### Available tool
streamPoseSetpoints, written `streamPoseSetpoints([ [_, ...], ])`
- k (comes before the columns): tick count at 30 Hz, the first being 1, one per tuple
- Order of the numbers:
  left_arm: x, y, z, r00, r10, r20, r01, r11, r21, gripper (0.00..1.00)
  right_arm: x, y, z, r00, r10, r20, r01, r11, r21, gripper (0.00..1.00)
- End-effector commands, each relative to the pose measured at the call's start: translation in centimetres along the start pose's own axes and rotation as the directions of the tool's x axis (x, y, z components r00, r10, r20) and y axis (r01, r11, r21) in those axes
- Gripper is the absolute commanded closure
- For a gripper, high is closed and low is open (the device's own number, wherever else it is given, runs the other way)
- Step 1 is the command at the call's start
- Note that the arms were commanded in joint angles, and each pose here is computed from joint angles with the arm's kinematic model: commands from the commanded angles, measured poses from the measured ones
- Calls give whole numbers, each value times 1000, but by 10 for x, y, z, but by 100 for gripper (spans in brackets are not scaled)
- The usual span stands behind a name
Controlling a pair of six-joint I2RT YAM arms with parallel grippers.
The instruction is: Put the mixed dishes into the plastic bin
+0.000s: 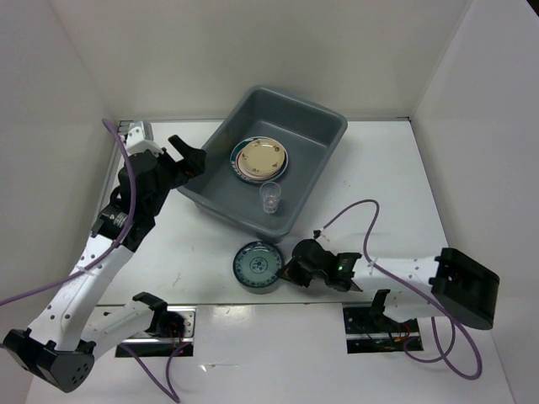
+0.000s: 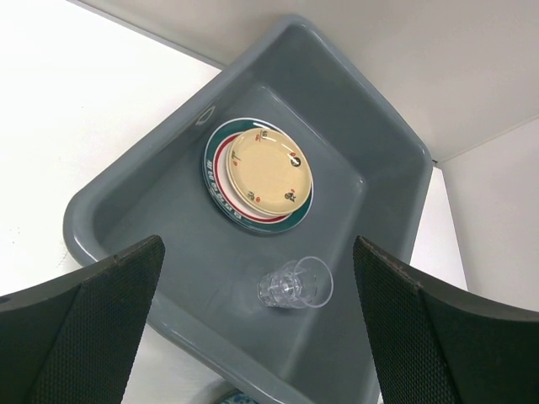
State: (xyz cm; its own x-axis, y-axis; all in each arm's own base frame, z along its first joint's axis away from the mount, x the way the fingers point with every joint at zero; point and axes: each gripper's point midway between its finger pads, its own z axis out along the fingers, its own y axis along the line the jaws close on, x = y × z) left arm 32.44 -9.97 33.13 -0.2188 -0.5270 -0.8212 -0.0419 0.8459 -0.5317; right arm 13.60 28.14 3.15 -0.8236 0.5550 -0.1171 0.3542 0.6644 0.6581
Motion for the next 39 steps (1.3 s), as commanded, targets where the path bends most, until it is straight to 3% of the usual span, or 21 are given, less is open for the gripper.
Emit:
streamPoseSetpoints([
  [1,-12,-5,-4,999,-14,52,13,1000,17,1,-2,-1,-20,1000,4,1,-4,1000,23,99],
  [7,-15,-4,-6,998,-17,64,16,1000,15,1,38,-16,-40,974,-115,-198,134,987,85,99],
  [10,-11,-4,-5,998,-25,52,24,1000,17,1,72,-13,-54,917,-233,-324,265,962,60,99],
  [14,-16,-1,-8,997,-29,73,28,1000,5,1,93,19,-86,846,-404,-349,422,906,-24,99],
  [21,-46,12,-21,984,24,174,-10,997,-83,1,52,83,-138,905,-403,-134,386,912,-138,99],
  [25,-64,12,-32,974,28,226,-8,996,-90,1,1,131,-156,935,-341,92,353,920,-170,99],
  [30,-85,13,-42,955,55,290,-20,992,-121,1,-79,187,-172,888,-292,355,368,915,-167,99],
  [34,-88,6,-43,955,45,293,-20,996,-87,1,-186,206,-173,812,-216,542,322,940,-109,99],
  [38,-90,1,-46,955,36,296,-20,998,-58,1,-257,226,-170,757,-233,610,355,931,-85,99],
  [39,-90,1,-46,955,36,296,-20,998,-58,1,-269,225,-152,759,-254,600,353,934,-50,99],
])
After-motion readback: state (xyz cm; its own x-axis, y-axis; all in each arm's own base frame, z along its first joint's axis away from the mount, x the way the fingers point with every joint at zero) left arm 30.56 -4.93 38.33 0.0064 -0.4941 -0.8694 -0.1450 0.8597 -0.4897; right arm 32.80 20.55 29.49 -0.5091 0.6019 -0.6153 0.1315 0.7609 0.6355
